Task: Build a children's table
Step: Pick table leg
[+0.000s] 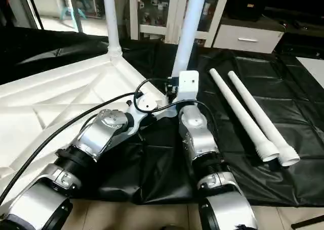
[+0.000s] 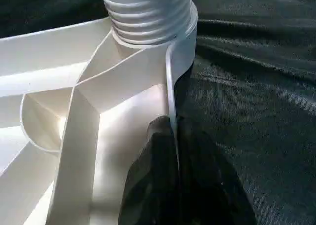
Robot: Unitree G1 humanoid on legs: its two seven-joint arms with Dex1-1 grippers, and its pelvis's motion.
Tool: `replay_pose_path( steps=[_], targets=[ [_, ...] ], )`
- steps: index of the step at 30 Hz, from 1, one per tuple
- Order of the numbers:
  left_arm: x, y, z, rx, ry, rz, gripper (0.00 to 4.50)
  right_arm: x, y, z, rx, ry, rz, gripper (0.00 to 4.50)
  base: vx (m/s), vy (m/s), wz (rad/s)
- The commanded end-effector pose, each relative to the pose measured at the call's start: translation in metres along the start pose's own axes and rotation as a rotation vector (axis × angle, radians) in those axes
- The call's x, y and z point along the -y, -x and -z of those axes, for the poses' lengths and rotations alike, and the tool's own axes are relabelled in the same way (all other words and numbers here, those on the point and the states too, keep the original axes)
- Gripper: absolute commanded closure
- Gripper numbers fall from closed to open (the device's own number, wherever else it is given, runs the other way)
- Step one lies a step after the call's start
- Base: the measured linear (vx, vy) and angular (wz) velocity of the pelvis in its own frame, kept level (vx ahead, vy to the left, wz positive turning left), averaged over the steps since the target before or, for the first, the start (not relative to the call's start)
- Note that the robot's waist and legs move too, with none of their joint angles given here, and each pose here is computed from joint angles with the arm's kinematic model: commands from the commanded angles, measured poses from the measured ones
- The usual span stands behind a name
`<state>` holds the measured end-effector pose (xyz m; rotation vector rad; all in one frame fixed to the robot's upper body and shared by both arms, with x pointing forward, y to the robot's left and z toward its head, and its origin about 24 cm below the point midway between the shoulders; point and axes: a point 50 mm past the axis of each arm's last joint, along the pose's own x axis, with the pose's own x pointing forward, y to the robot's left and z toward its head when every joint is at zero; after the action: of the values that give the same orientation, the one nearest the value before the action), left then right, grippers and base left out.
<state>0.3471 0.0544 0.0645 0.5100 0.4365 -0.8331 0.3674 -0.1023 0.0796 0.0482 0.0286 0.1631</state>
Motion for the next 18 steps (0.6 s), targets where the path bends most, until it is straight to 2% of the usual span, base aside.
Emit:
replay_pose_path(
  steps=[1, 2, 3, 4, 6, 9, 11, 18],
  targets=[
    [-0.007, 0.009, -0.032, 0.119, -0.059, -0.02, 4.5, 0.026, 0.011, 0.038, -0.178, 0.02, 0.091, 2.69, 0.0, 0.0, 0.0],
    [-0.007, 0.009, -0.032, 0.119, -0.059, -0.021, 4.5, 0.026, 0.01, 0.036, -0.168, 0.022, 0.08, 2.69, 0.0, 0.0, 0.0],
    [-0.007, 0.009, -0.032, 0.119, -0.06, -0.022, 4.5, 0.025, 0.01, 0.035, -0.161, 0.022, 0.073, 2.13, 0.0, 0.0, 0.0],
    [-0.007, 0.009, -0.032, 0.119, -0.06, -0.022, 4.5, 0.024, 0.009, 0.033, -0.153, 0.024, 0.064, 1.99, 0.0, 0.0, 0.0],
    [-0.008, 0.009, -0.032, 0.119, -0.06, -0.022, 4.5, 0.022, 0.008, 0.03, -0.132, 0.01, 0.031, 1.93, 0.0, 0.0, 0.0],
    [-0.01, 0.01, -0.031, 0.115, -0.062, -0.026, 4.5, 0.018, 0.007, 0.021, -0.096, 0.032, -0.038, 1.58, 0.0, 0.0, 0.0],
    [-0.012, 0.01, -0.03, 0.114, -0.062, -0.028, 4.5, 0.017, 0.007, 0.019, -0.086, 0.031, -0.056, 1.52, 0.0, 0.0, 0.0],
    [-0.017, 0.012, -0.028, 0.108, -0.063, -0.037, 4.5, 0.018, 0.013, 0.013, -0.054, 0.042, -0.102, 0.79, 0.0, 0.0, 0.0]
  ],
)
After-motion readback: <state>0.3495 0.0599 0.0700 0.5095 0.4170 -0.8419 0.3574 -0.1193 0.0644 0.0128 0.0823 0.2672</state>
